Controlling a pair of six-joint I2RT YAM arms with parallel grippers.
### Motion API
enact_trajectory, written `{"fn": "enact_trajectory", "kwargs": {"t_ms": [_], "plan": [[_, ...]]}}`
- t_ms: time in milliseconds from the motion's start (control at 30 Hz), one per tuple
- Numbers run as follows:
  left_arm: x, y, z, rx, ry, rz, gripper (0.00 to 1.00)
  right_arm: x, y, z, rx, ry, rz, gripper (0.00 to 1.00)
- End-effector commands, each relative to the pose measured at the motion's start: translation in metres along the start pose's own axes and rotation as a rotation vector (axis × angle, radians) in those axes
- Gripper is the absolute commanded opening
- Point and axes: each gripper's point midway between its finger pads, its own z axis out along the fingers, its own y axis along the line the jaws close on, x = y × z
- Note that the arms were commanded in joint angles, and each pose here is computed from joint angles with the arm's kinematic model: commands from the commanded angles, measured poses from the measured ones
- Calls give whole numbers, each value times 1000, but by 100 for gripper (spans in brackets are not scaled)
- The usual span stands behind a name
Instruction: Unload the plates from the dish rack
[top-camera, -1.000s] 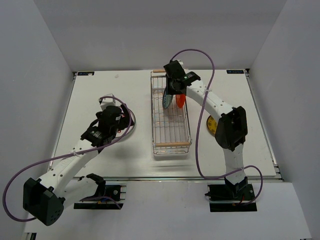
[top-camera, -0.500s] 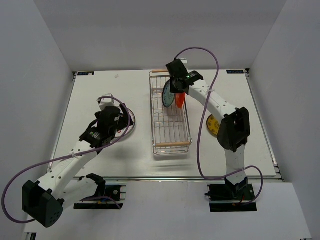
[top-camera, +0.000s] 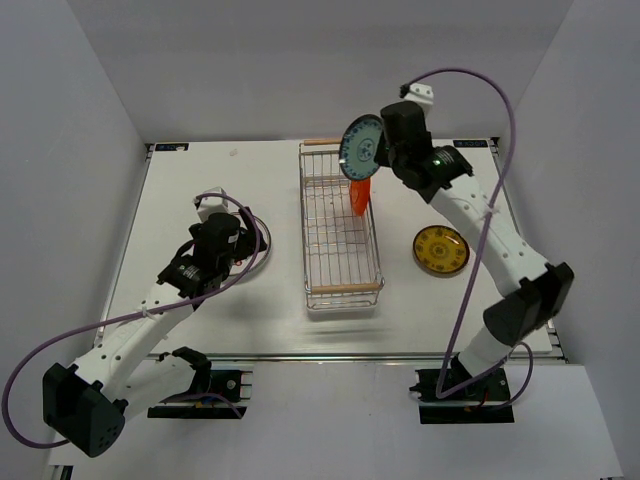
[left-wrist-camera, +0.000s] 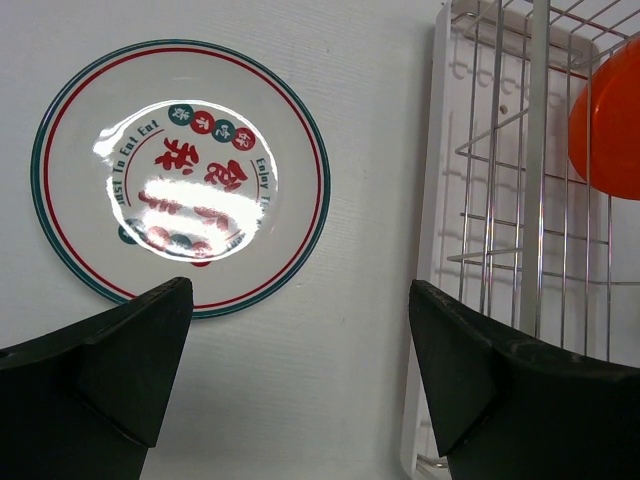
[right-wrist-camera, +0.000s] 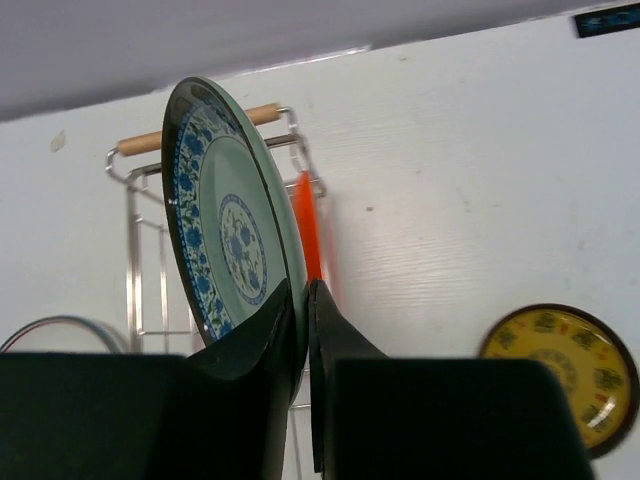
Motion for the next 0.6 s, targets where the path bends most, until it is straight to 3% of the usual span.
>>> {"fn": "enact_trajectory", "kwargs": {"t_ms": [0,133,267,567], "plan": [[-7,-3,-6,15,-19,-10,98,-24,-51,-17,128,-102,106,0],[-8,-9,-6,44,-16,-4,98,-13,-121,-28,224,-119,210,0],[-7,-13,-3,55,-4,3,98,43,-193,-31,348,-46,294,0],[-1,-17,2,66,25,25,98,141,-253,-19,411,141,385,0]]}}
